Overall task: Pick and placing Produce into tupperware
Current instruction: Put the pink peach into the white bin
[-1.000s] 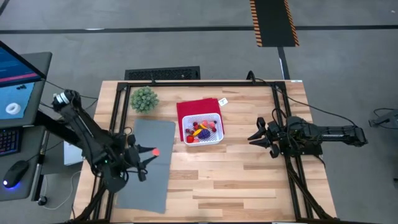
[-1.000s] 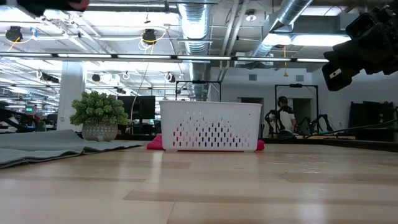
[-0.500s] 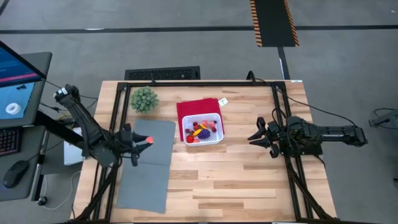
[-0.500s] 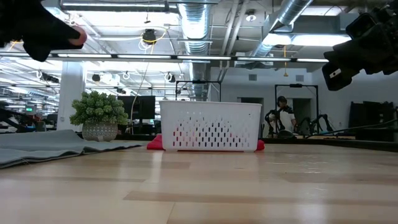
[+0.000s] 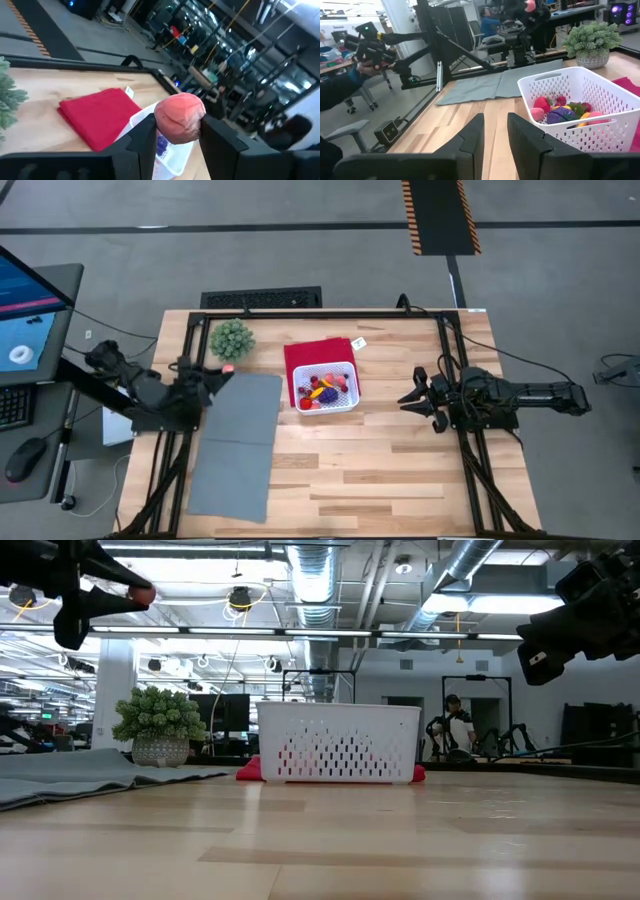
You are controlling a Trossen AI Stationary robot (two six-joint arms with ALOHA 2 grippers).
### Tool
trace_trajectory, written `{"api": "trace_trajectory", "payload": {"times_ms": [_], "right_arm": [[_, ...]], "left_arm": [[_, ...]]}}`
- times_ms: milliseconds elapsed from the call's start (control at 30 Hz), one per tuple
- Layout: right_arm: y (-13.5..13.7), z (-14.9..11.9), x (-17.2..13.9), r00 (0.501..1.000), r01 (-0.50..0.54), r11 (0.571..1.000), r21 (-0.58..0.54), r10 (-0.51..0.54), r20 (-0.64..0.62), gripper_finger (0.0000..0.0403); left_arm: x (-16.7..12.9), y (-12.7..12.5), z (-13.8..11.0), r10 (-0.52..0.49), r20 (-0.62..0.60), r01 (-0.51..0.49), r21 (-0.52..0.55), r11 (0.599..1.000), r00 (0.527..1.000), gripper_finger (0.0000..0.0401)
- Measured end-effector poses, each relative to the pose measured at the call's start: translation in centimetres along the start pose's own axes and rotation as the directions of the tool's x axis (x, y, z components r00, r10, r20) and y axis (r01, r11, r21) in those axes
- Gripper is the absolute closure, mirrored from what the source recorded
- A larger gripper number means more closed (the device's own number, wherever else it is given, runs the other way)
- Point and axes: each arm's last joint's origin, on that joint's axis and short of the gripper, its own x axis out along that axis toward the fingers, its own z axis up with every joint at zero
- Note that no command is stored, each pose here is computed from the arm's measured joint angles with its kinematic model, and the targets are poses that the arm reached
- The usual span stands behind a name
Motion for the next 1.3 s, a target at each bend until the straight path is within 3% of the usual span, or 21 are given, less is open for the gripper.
{"api": "trace_trajectory", "payload": {"times_ms": [100, 167, 300, 400, 567, 667, 733, 867, 1000, 1133, 1300], "right_arm": [[0.0, 0.0, 0.0, 1.000, 0.000, 1.000, 0.000, 0.000, 0.000, 0.0295], [0.0, 0.0, 0.0, 1.000, 0.000, 1.000, 0.000, 0.000, 0.000, 0.0295], [0.0, 0.0, 0.0, 1.000, 0.000, 1.000, 0.000, 0.000, 0.000, 0.0295], [0.0, 0.0, 0.0, 1.000, 0.001, 1.000, 0.000, -0.001, 0.000, 0.0295], [0.0, 0.0, 0.0, 1.000, 0.001, 1.000, 0.000, -0.001, 0.000, 0.0295], [0.0, 0.0, 0.0, 1.000, 0.001, 1.000, 0.000, -0.001, 0.000, 0.0295], [0.0, 0.0, 0.0, 1.000, 0.001, 1.000, 0.000, -0.001, 0.000, 0.0295], [0.0, 0.0, 0.0, 1.000, 0.002, 1.000, 0.001, -0.002, -0.001, 0.0295], [0.0, 0.0, 0.0, 1.000, 0.002, 1.000, 0.001, -0.002, -0.003, 0.0295], [0.0, 0.0, 0.0, 1.000, 0.002, 1.000, 0.002, -0.002, -0.003, 0.0295], [0.0, 0.0, 0.0, 1.000, 0.002, 1.000, 0.002, -0.002, -0.003, 0.0295]], "left_arm": [[-0.1, 0.2, 0.6, -0.007, 0.026, 0.009, -0.049, 0.999, 1.000, 0.0277], [-0.1, 0.3, 0.9, -0.010, 0.035, 0.011, -0.023, 1.000, 0.999, 0.0277], [0.1, 0.2, 1.2, -0.013, 0.036, 0.007, 0.158, 0.987, 0.999, 0.0277], [0.3, 0.1, 1.2, 0.008, 0.058, -0.025, 0.309, 0.951, 0.998, 0.0277], [0.9, -0.2, 0.7, 0.011, 0.016, -0.019, 0.583, 0.812, 1.000, 0.0277], [1.7, -0.6, 0.0, 0.054, 0.015, -0.048, 0.724, 0.688, 0.998, 0.0277], [2.2, -0.8, -0.7, 0.093, 0.008, -0.063, 0.788, 0.612, 0.996, 0.0277], [3.4, -1.7, -1.4, 0.132, 0.060, -0.119, 0.853, 0.508, 0.989, 0.0277], [4.7, -3.1, -1.7, 0.109, 0.115, -0.151, 0.890, 0.430, 0.987, 0.0277], [6.0, -4.0, -2.3, 0.097, 0.156, -0.179, 0.929, 0.325, 0.983, 0.0277], [7.8, -4.8, -3.0, 0.069, 0.161, -0.174, 0.935, 0.308, 0.985, 0.0277]]}}
